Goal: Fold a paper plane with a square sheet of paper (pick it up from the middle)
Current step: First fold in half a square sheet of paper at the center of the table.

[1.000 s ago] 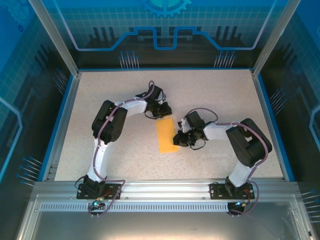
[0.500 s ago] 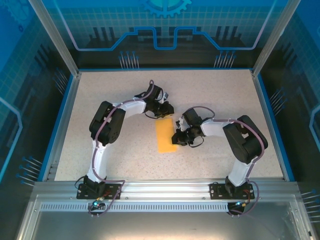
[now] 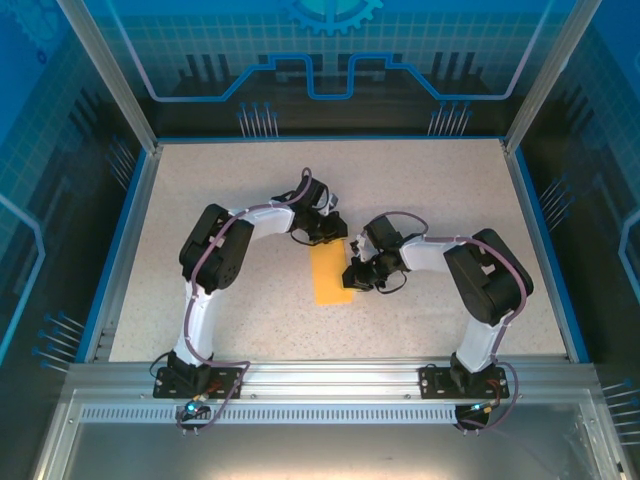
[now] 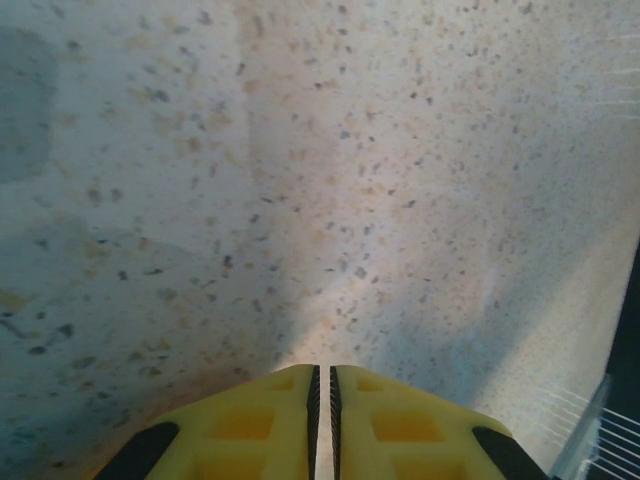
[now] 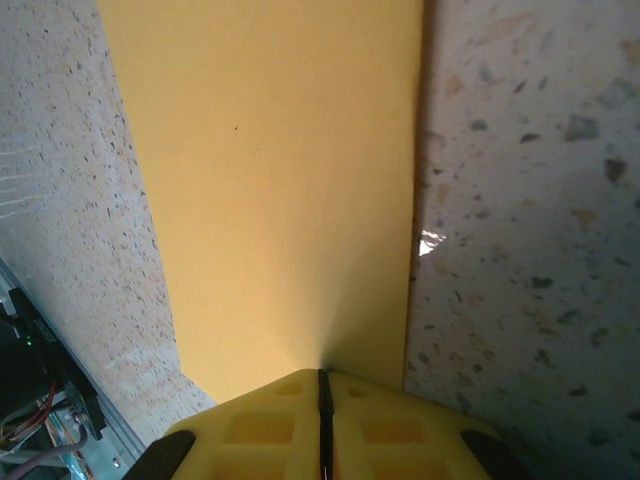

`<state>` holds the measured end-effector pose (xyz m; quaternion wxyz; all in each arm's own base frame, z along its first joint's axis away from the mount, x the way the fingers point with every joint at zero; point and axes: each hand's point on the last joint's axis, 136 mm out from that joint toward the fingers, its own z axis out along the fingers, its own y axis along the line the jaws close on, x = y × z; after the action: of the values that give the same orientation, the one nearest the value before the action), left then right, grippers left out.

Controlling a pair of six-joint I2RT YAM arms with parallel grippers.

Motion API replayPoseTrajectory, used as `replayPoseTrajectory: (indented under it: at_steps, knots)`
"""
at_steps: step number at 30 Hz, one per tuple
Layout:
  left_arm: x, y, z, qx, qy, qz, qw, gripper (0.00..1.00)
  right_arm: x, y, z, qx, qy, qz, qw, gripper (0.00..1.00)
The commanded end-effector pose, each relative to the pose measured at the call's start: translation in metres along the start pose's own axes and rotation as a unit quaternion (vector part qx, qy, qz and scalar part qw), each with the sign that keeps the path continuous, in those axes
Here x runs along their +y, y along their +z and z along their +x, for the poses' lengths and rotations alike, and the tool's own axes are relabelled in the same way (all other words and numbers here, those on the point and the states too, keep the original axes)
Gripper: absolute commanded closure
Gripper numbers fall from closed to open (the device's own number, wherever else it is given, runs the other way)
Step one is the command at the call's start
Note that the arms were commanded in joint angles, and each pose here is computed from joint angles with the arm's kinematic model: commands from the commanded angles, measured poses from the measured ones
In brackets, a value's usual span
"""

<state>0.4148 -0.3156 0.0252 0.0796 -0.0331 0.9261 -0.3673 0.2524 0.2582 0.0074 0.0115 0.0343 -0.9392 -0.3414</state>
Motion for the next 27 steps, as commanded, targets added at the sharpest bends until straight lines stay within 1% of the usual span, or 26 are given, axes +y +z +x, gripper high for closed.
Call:
replayPoseTrajectory:
  at_steps: [1, 8, 15, 22, 24, 27]
  knots:
    - [0.031, 0.011, 0.011, 0.015, -0.002, -0.046, 0.999, 0.84, -0.035, 0.014, 0.027, 0.041, 0.025, 0.066, 0.997, 0.9]
    - [0.049, 0.016, 0.012, 0.01, -0.003, -0.072, 0.997, 0.86, -0.035, 0.013, 0.035, 0.046, 0.026, 0.058, 0.997, 0.9]
    - [0.063, 0.02, 0.01, 0.008, -0.01, -0.088, 0.996, 0.87, -0.037, 0.01, 0.061, 0.06, 0.028, 0.052, 0.996, 0.9]
    - [0.059, 0.018, 0.008, 0.007, -0.007, -0.084, 0.996, 0.87, -0.044, 0.002, 0.091, 0.074, 0.042, 0.053, 0.995, 0.9]
    - [0.055, 0.017, 0.007, 0.006, -0.006, -0.078, 0.997, 0.87, -0.039, -0.004, 0.09, 0.068, 0.035, 0.048, 0.996, 0.9]
    - [0.041, 0.012, 0.003, 0.003, -0.003, -0.06, 0.998, 0.86, -0.025, -0.015, 0.08, 0.047, 0.013, 0.041, 0.998, 0.9]
